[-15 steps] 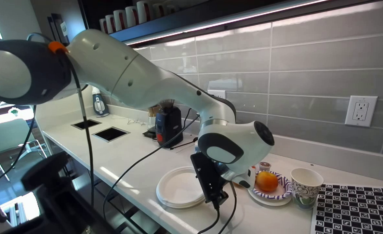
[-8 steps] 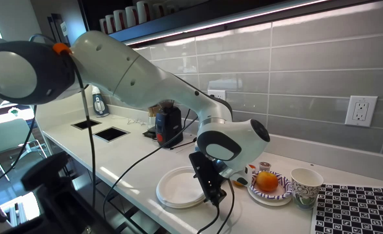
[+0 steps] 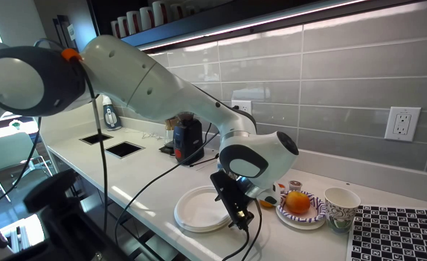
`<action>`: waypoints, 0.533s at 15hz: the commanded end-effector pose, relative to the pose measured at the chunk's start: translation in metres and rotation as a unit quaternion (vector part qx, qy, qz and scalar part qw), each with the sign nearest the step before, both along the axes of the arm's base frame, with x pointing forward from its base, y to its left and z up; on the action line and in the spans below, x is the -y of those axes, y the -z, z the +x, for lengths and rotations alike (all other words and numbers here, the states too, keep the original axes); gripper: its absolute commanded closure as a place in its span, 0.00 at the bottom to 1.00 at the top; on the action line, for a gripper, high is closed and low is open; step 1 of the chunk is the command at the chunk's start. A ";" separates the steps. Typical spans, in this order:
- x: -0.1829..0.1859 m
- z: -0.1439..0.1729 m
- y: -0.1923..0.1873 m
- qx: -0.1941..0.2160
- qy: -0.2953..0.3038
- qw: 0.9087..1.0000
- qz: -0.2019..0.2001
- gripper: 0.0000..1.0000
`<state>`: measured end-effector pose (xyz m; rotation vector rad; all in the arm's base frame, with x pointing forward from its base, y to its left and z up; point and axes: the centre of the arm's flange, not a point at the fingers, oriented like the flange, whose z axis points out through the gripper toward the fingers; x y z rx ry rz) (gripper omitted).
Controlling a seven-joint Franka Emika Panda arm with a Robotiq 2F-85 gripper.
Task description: Put the white plates on the counter then unstack them.
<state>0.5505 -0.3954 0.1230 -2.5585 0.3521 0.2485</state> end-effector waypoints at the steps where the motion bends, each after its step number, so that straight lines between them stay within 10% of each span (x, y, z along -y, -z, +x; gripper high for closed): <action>1: -0.010 -0.003 -0.001 0.018 -0.029 0.999 -0.024 0.00; 8: -0.022 0.001 0.000 0.043 -0.049 0.998 -0.023 0.00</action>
